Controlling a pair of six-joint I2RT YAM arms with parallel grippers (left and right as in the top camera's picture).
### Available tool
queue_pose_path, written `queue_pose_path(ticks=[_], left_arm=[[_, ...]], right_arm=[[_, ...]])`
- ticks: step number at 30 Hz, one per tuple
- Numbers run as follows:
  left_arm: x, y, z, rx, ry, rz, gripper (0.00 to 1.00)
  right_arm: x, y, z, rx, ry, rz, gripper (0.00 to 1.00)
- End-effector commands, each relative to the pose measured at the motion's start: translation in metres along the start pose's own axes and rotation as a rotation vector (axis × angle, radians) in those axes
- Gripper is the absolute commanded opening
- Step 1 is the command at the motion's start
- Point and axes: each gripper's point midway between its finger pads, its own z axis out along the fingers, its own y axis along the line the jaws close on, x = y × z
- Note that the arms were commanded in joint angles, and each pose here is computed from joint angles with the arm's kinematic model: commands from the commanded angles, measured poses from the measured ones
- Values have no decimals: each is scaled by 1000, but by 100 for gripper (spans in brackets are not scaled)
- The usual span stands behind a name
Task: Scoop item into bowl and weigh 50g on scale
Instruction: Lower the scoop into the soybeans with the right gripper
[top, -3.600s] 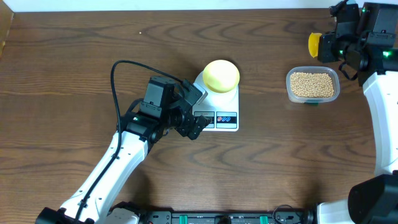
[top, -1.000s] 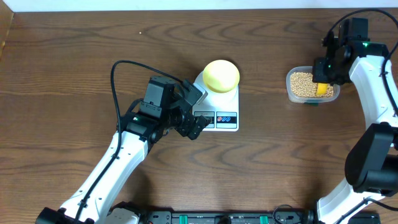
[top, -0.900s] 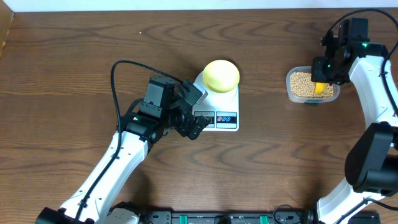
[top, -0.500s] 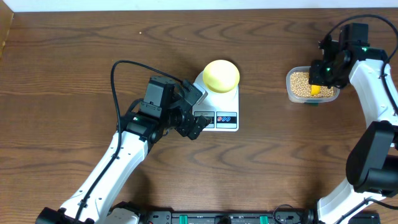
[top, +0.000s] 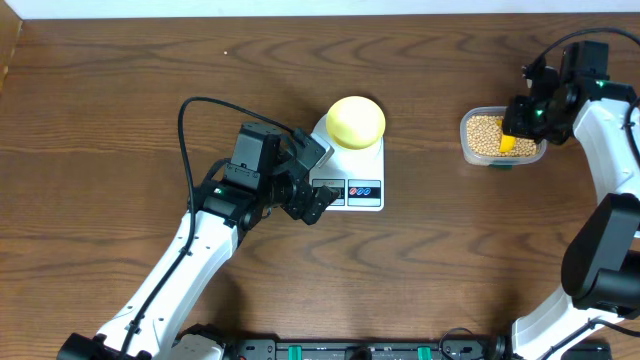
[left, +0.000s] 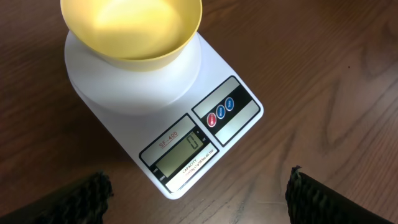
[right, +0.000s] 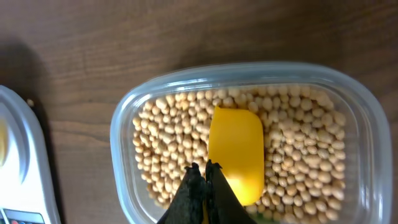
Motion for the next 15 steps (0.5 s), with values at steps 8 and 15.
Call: queue_pose_path(ticks=[8,15], left_arm=[[5,-1,3,18,12,5,92],[5,-1,3,17,12,5,92]], right_arm=[[30,-1,21,-115,57,57,1],[34,-8,21,-111,63,77,1]])
